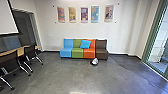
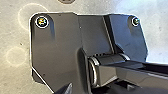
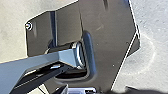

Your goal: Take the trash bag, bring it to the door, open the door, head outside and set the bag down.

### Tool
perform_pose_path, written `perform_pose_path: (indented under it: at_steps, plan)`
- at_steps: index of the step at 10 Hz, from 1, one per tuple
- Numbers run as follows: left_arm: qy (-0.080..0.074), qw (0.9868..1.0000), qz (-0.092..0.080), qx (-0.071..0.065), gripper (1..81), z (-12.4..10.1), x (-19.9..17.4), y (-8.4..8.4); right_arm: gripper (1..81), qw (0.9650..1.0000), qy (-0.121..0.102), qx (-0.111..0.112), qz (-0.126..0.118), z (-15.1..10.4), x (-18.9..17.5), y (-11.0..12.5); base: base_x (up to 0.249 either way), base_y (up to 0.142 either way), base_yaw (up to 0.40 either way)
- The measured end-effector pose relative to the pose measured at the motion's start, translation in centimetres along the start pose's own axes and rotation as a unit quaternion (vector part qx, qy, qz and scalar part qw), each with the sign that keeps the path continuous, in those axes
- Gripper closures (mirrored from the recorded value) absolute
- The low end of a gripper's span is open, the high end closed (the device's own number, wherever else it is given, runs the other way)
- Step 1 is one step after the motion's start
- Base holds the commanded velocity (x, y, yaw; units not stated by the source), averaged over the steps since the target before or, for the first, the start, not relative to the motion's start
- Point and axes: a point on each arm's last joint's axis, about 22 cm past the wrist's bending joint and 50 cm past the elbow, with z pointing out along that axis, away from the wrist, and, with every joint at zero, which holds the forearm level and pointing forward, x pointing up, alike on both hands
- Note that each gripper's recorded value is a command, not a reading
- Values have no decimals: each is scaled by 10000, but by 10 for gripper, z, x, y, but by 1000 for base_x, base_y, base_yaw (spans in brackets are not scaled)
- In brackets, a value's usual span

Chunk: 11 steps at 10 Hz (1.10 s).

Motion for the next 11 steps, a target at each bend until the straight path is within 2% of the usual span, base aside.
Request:
perform_pose_path:
  at_steps: [3, 11]
  plan:
    - [-1, 10000, 2, -3, 10, 0, 0, 0, 10, 10000, 13, -61, -7, -1, 1, 6, 193, 0, 0]
    - [0, 10000, -2, -3, 10, 0, 0, 0, 10, 10000, 15, -47, -7, 0, 1, 4, 193, 0, 0]
